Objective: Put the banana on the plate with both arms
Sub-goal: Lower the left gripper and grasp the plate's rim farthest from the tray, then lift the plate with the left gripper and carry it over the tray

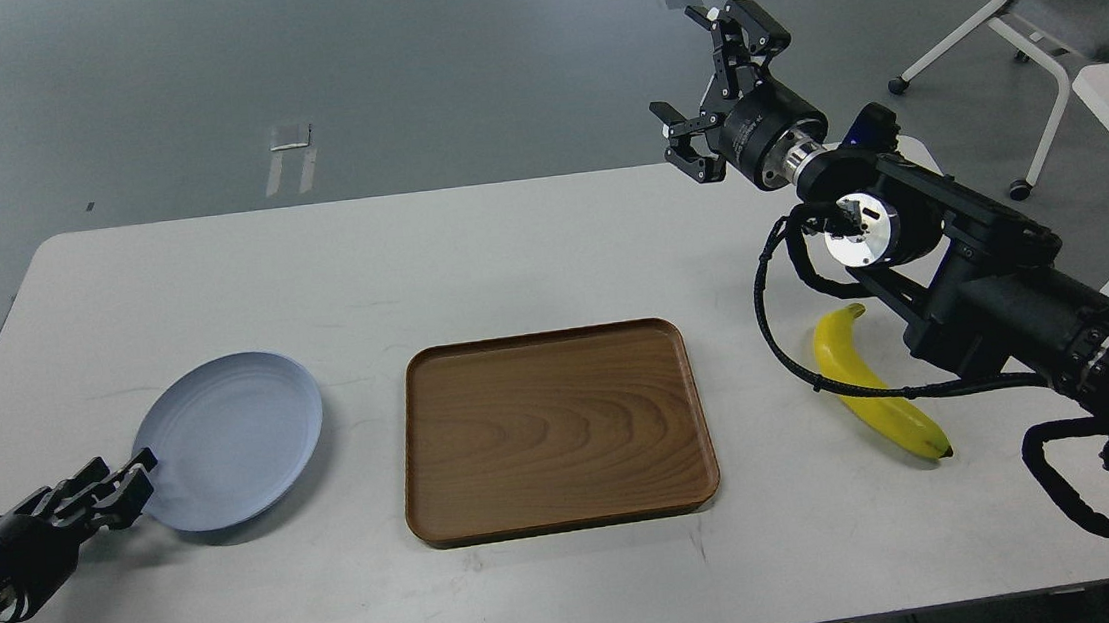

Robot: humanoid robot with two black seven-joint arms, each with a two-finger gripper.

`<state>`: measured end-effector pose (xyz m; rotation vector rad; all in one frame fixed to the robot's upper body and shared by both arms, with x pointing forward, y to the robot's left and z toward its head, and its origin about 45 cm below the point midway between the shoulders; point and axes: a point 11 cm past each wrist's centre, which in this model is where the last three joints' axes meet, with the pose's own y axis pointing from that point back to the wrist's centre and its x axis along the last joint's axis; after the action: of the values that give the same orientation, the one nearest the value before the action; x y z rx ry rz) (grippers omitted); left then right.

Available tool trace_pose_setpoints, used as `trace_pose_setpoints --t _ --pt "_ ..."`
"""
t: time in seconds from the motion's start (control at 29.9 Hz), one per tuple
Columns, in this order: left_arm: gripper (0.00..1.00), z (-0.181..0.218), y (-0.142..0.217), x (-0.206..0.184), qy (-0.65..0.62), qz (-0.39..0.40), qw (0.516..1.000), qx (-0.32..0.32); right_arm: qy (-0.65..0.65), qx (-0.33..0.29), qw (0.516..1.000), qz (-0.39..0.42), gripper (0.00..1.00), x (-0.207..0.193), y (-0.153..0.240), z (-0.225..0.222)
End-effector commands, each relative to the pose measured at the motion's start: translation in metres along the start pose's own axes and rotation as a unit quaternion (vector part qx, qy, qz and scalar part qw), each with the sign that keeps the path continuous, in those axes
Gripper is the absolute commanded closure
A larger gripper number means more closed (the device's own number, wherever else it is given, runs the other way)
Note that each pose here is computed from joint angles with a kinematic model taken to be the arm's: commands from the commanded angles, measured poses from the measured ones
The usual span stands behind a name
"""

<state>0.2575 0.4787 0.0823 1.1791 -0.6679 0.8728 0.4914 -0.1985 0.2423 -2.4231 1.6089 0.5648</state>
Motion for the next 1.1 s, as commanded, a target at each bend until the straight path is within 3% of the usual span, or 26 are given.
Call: trace_pose_setpoints --t 0.0,0.6,0.84,1.07 --pt "0.97 -0.005 0.0 0.002 -0.005 0.003 1.0 0.006 0.0 0.0 1.0 0.002 0.0 0.0 0.0 0.0" --pt "1.0 0.004 -0.009 0.026 -0.003 0.026 1.0 -0.008 0.002 -0.002 1.0 0.025 0.0 0.007 0.002 0.005" --pt "1.0 0.052 -0.005 0.11 0.045 0.097 0.991 -0.079 0.003 -0.002 1.0 0.03 0.0 0.009 0.003 0.004" --pt "1.0 0.09 -0.018 0.142 0.016 0.117 0.984 -0.136 0.005 -0.002 0.999 0.037 0.0 0.01 0.002 0.005"
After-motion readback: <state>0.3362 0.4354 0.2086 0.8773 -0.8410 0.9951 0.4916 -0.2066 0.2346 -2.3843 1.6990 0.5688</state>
